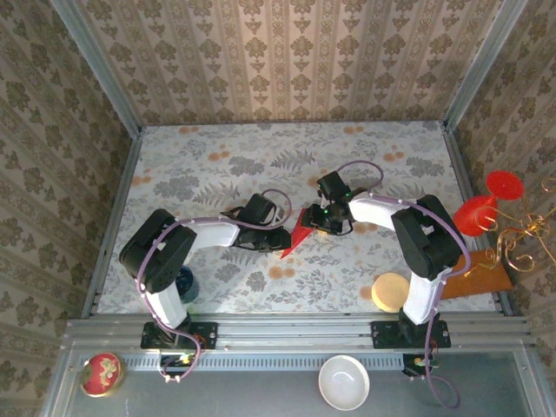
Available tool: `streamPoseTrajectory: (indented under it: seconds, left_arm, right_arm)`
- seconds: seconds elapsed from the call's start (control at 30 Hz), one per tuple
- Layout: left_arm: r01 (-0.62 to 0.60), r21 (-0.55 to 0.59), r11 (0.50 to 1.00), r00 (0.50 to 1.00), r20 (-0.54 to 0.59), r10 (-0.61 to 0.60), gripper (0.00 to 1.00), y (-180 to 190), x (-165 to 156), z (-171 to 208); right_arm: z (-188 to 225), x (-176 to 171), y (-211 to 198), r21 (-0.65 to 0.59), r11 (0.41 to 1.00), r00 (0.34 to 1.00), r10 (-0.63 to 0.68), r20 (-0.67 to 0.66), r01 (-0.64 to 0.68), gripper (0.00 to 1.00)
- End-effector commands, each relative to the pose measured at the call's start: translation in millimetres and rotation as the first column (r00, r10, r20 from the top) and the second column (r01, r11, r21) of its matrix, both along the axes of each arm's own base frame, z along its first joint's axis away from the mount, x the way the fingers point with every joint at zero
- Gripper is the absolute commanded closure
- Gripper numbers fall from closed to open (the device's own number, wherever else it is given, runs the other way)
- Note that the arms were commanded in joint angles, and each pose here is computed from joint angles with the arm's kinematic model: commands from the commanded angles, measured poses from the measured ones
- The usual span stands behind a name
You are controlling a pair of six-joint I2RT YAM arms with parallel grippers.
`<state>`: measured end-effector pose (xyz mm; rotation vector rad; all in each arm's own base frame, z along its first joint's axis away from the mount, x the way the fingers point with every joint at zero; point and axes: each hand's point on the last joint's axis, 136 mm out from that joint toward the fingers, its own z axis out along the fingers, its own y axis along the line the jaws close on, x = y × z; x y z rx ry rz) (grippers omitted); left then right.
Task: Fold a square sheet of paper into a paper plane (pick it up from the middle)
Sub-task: Fold the wing for the fifth time at the center of the table.
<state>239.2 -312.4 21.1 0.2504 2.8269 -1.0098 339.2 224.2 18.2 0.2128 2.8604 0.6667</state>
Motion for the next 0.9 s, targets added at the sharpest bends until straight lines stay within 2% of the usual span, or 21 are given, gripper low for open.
streamPoseTrajectory:
  seconds: [0.0,0.13,0.23,0.57,0.87]
  left_arm:
    - [0.013,0.115,0.993,0.996,-0.093,-0.002,0.77,19.1,-19.1,-36.7]
    - [0.018,0.117,0.993,0.995,-0.098,-0.006,0.77,19.3,-20.5,-37.2]
    - [0.021,0.121,0.992,0.995,-0.098,-0.009,0.77,19.4,-20.2,-37.6]
    - [0.028,0.115,0.993,0.995,-0.102,-0.017,0.77,17.6,-20.6,-37.8]
    - [0.028,0.111,0.993,0.994,-0.105,-0.016,0.77,16.3,-20.0,-37.3]
  right_arm:
    - [-41.6,-21.6,-14.9,-0.068,0.997,0.996,0.026,-0.085,-0.031,0.43]
    - [3.4,-14.1,-8.4,0.027,0.998,0.998,0.054,0.022,-0.054,0.35]
    - [27.3,-15.4,-6.9,0.049,0.995,0.994,0.082,0.071,-0.085,0.31]
    - [5.2,-22.0,-3.7,0.011,0.989,0.989,0.149,-0.009,-0.149,0.31]
    - [12.6,-19.7,11.1,0.084,0.980,0.983,0.176,0.044,-0.179,0.21]
